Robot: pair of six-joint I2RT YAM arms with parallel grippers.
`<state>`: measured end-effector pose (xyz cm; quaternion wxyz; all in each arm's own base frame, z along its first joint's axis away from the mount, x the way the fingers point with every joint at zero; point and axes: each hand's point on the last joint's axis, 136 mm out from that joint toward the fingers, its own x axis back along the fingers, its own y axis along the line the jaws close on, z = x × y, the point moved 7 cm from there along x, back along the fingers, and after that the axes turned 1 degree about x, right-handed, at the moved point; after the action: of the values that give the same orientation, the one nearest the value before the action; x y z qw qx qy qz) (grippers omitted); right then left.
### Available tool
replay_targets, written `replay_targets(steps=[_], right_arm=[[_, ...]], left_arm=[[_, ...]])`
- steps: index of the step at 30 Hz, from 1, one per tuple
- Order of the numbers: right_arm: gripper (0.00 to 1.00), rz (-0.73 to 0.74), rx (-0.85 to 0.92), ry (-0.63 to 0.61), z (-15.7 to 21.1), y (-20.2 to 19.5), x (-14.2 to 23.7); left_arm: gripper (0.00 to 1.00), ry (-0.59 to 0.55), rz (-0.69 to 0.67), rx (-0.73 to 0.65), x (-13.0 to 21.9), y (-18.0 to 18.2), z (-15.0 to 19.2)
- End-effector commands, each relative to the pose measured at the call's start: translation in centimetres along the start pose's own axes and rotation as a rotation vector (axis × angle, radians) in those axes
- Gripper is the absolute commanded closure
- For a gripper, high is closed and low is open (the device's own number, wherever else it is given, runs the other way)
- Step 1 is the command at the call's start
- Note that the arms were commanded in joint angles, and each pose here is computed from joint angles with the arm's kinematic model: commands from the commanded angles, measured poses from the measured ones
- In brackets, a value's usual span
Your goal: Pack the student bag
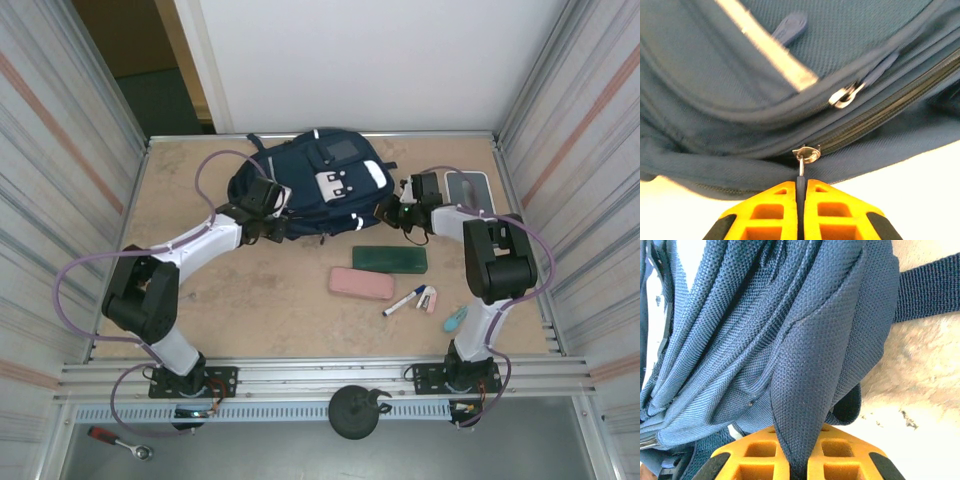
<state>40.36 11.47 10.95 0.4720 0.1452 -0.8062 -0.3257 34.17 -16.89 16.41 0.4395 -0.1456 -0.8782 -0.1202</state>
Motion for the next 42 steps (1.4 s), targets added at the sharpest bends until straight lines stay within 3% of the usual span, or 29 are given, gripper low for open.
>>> replay_targets(steps=[1, 10, 15, 19, 23, 28, 31, 34, 42], right_arm=[[0.95, 0.090, 0.043, -0.073, -2.7, -0.9, 0.8], [0.85, 0.012, 0.107, -0.046, -5.5, 2.5, -1.2], [0.64, 0.051, 0.151, 0.076, -6.3, 3.2, -2.2], [0.43, 0.137, 0.133, 0.040, -5.1, 1.2, 0.7], [0.24, 0.012, 0.070, 0.039, -2.3, 1.9, 2.9], [0.17, -0.109, 0.025, 0.085, 1.7, 3.8, 2.0], [0.19, -0.090, 0.023, 0.088, 2.7, 4.1, 0.5], [0.31, -0.083, 0.024, 0.096, 2.7, 4.1, -1.4], [0.88, -0.011, 0.051, 0.079, 1.6, 2.9, -1.9]], left_arm=[[1.00, 0.015, -0.124, -0.018, 1.8, 2.4, 0.5], [1.00, -0.145, 0.310, 0.073, 4.5, -3.9, -2.2], [1.00, -0.156, 0.371, 0.052, 4.1, -6.6, -4.0], [1.00, -0.147, 0.368, 0.062, 2.9, -6.9, -4.5], [1.00, -0.150, 0.387, 0.065, 2.3, -7.3, -4.9], [1.00, -0.139, 0.393, 0.057, 1.6, -7.6, -4.7], [1.00, -0.137, 0.391, 0.051, 1.6, -7.6, -4.5], [1.00, -0.135, 0.373, 0.031, 1.7, -7.4, -4.3], [1.00, -0.103, 0.168, -0.041, 2.5, -4.2, -2.9]])
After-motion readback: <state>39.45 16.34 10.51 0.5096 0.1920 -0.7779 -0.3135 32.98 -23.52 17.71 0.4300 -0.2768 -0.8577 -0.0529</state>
